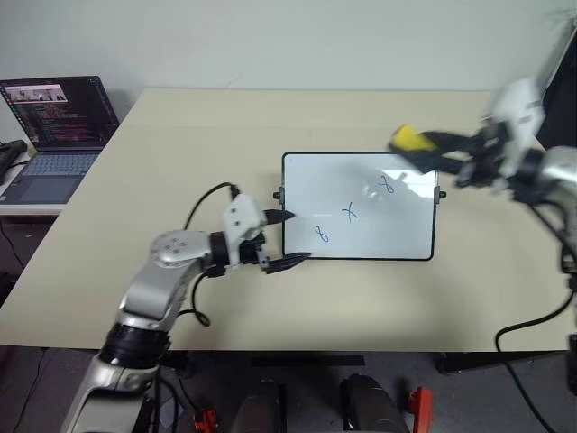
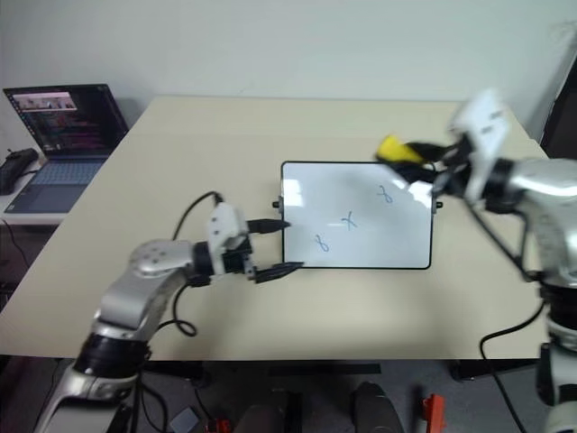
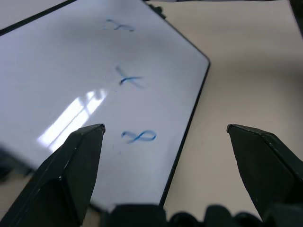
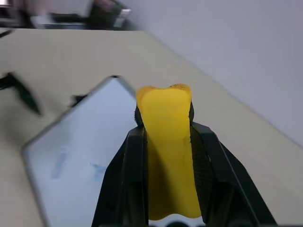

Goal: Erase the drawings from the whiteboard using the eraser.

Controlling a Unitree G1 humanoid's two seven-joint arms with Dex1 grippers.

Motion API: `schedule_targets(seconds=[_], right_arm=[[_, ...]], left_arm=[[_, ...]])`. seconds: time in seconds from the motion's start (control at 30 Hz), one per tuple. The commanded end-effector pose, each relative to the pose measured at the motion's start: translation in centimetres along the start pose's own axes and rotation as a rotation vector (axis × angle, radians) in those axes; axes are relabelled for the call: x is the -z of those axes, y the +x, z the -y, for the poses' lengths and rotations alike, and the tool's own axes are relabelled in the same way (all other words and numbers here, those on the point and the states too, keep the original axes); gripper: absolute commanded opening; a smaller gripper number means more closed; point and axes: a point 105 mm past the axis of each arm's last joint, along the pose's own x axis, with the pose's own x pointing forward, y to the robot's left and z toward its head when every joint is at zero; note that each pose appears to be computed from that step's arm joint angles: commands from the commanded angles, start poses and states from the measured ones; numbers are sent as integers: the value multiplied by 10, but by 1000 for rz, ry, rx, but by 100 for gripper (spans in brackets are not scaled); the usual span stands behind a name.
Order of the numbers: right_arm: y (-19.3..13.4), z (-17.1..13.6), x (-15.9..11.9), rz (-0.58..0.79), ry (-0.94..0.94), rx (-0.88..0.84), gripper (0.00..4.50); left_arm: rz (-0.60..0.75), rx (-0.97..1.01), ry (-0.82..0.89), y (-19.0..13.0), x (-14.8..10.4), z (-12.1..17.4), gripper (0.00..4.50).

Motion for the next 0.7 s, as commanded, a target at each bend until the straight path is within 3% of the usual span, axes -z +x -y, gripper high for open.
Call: schedule_targets(seconds=[0.03,0.2,0.33,0.7], right_arm=[[21,-20,-12,36,-67,-73,88],[62,-47,7,1,-121,-150,88],[74,-52,27,-71,-195,-151,88],[92,-46,65,-125,-253,-150,87]], left_arm=[[43,-52,52,-14,-12,-7,450],[-19,-64,-17,-30,16,3,450],[-51,-81,-47,-34,31,9,450],[-2,-85,-58,-23,22,10,450]])
